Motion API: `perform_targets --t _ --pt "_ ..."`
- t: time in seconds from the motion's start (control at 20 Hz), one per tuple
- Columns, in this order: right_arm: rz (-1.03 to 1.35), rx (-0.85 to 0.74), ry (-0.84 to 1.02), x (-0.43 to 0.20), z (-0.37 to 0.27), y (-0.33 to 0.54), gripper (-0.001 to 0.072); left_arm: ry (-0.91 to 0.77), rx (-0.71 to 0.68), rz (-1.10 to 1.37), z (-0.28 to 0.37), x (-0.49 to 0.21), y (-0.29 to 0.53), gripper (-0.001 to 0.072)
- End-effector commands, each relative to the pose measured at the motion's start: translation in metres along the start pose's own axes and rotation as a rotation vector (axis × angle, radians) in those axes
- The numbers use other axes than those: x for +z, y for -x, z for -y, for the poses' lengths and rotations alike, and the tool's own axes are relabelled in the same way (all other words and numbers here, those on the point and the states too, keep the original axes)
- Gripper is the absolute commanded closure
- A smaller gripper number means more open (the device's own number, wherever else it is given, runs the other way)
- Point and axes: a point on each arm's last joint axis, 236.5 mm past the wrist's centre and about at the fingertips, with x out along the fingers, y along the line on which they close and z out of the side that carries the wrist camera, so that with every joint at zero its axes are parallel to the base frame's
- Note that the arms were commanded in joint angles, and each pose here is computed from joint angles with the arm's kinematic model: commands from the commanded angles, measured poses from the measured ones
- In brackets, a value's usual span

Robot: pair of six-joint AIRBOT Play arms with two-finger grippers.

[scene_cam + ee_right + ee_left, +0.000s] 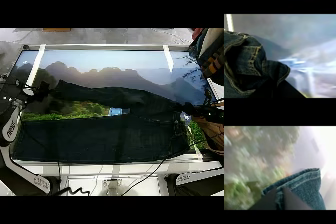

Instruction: Fold the clothes and pants, and hang the long-sleeved shirts on hangers.

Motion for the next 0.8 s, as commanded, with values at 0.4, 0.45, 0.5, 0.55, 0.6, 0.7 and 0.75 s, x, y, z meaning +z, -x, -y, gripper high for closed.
perform_targets --t 0.4,0.45,0.5,0.55,0.6,0.7,0.75 --pt "0.161 0.083 -0.079 0.05 -0.022 0.012 0.0687 -0.357 -0.21 0.2 0.13 0.08 0.075 0.0694" --pt "0.18 0.091 -0.079 0.058 -0.025 0.015 0.0688 -0.408 -0.24 0.238 0.151 0.093 0.092 0.0695" --pt "0.192 0.095 -0.086 0.063 -0.027 0.017 0.0688 -0.458 -0.265 0.275 0.168 0.103 0.11 0.0694" --pt "0.198 0.095 -0.086 0.067 -0.028 0.019 0.0688 -0.488 -0.284 0.309 0.182 0.112 0.126 0.0694" --pt "0.204 0.094 -0.081 0.068 -0.03 0.022 0.0687 -0.515 -0.299 0.339 0.192 0.118 0.143 0.0694" --pt "0.207 0.099 -0.072 0.07 -0.034 0.026 0.0688 -0.6 -0.299 0.354 0.203 0.119 0.169 0.0694" --pt "0.211 0.097 -0.067 0.071 -0.035 0.028 0.0688 -0.652 -0.28 0.343 0.203 0.117 0.179 0.0694"
